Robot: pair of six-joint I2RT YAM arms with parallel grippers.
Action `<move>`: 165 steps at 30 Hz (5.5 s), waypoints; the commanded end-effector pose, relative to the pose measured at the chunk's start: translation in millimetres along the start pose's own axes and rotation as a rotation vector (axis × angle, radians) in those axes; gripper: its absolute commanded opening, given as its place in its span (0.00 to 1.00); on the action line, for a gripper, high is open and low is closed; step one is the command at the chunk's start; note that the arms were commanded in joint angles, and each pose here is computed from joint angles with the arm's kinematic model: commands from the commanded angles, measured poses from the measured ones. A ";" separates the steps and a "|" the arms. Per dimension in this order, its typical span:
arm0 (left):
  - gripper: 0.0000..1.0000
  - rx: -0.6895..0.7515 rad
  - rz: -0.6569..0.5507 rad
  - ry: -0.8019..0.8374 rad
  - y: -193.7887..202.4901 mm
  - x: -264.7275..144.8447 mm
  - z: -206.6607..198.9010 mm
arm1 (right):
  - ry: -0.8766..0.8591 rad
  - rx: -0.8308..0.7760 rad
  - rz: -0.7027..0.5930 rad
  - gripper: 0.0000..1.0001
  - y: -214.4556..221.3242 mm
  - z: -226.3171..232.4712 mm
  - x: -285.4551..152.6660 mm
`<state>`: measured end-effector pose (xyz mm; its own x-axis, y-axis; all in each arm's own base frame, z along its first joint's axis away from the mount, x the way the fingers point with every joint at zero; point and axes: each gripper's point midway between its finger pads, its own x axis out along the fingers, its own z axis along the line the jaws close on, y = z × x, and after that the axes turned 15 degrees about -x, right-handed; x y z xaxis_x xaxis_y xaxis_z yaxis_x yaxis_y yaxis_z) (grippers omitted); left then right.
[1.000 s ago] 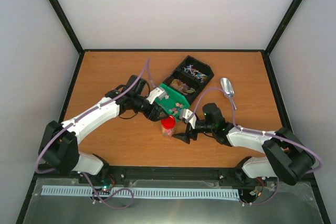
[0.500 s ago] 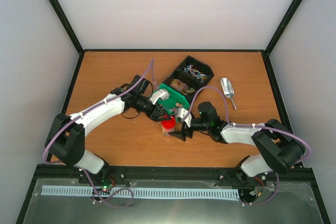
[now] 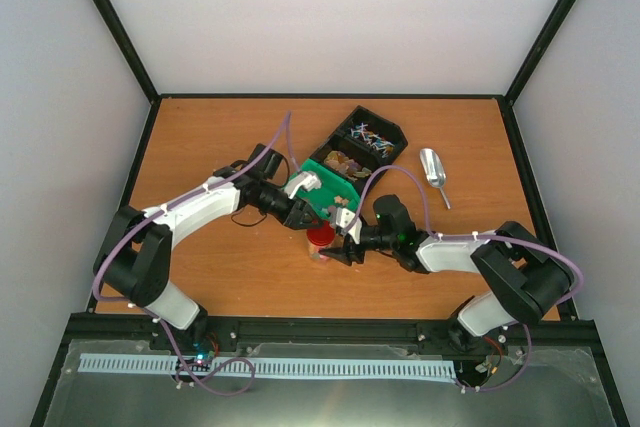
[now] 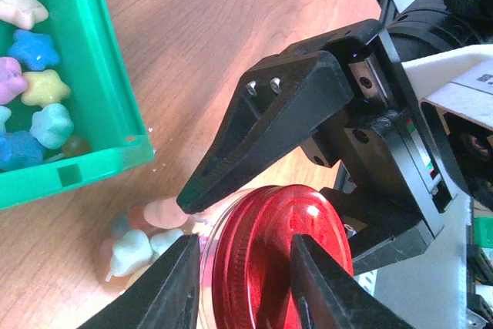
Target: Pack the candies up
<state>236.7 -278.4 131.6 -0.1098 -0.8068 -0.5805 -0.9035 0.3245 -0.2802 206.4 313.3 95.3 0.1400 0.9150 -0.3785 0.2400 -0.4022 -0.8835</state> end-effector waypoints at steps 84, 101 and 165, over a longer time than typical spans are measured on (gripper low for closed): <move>0.27 0.804 0.221 -0.315 83.4 16.2 44.5 | 0.010 -0.003 0.000 0.58 3.0 -4.8 9.0; 0.46 0.733 -0.057 -0.217 32.7 -15.3 -21.1 | 0.020 -0.002 -0.014 0.88 -1.3 -3.1 3.8; 0.75 0.760 -0.135 -0.304 24.1 -33.1 10.7 | 0.016 0.002 -0.036 0.52 -1.4 3.2 18.2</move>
<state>235.9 -236.9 122.2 0.2158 -0.6836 -0.6972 -0.4523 0.5628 -0.6918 215.9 328.1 85.7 0.1811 0.9167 -0.3561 0.2049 -0.3893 -0.8980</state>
